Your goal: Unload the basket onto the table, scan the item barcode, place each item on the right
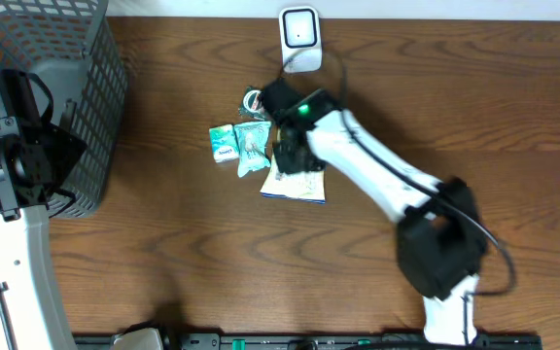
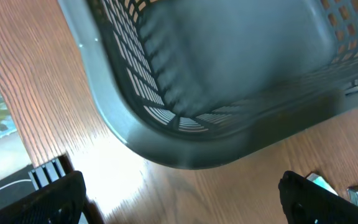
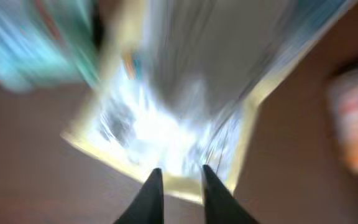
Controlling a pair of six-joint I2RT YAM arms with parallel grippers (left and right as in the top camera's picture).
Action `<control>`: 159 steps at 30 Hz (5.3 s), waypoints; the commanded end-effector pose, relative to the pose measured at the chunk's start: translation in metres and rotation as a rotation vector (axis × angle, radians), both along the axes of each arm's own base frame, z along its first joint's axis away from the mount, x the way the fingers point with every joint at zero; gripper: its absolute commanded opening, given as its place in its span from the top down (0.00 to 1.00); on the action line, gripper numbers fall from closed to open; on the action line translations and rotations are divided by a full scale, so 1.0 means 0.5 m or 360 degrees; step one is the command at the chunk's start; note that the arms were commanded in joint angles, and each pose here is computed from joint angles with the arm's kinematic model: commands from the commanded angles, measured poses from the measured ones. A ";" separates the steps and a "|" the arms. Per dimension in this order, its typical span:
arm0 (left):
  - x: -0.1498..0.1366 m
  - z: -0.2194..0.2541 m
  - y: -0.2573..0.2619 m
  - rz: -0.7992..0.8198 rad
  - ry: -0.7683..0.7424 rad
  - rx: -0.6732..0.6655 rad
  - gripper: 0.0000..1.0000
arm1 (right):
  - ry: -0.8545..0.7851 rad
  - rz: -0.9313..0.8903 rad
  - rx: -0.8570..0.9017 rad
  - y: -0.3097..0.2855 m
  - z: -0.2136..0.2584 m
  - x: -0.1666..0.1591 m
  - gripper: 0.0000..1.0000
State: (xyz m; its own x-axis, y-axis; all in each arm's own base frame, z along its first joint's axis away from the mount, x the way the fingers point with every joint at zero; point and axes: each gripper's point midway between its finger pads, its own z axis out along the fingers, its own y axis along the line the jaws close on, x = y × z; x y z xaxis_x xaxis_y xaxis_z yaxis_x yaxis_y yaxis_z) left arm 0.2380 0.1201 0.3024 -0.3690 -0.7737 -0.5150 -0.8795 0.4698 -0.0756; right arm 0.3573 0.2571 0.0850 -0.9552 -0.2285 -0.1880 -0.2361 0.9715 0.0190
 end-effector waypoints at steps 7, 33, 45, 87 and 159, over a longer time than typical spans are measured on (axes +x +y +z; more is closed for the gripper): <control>-0.006 0.003 0.005 0.0027 -0.0008 0.0011 0.02 | -0.0336 -0.0117 0.0055 -0.041 0.030 0.140 0.89; -0.006 0.003 0.005 0.0027 -0.0008 0.0011 0.02 | 0.0026 0.0159 0.0198 0.010 0.049 0.026 0.71; -0.006 0.003 0.005 0.0027 -0.0008 0.0011 0.02 | 0.0141 0.0156 -0.0182 0.014 -0.146 -0.095 0.82; -0.006 0.003 0.005 0.0027 -0.0008 0.0011 0.02 | 0.0427 -0.0524 0.0785 -0.081 -0.156 -0.017 0.13; -0.006 0.003 0.005 0.0027 -0.0008 0.0011 0.02 | -0.0334 -0.0048 0.0666 -0.131 0.083 0.024 0.99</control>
State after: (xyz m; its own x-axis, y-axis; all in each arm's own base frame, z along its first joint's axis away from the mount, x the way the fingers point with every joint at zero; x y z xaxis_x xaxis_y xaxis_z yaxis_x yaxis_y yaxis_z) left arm 0.2381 0.1202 0.3025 -0.3685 -0.7738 -0.5152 -0.8797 0.4694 -0.0759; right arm 0.3508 0.2219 0.1575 -0.9493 0.0318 -0.3128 -0.2025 0.6992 0.6857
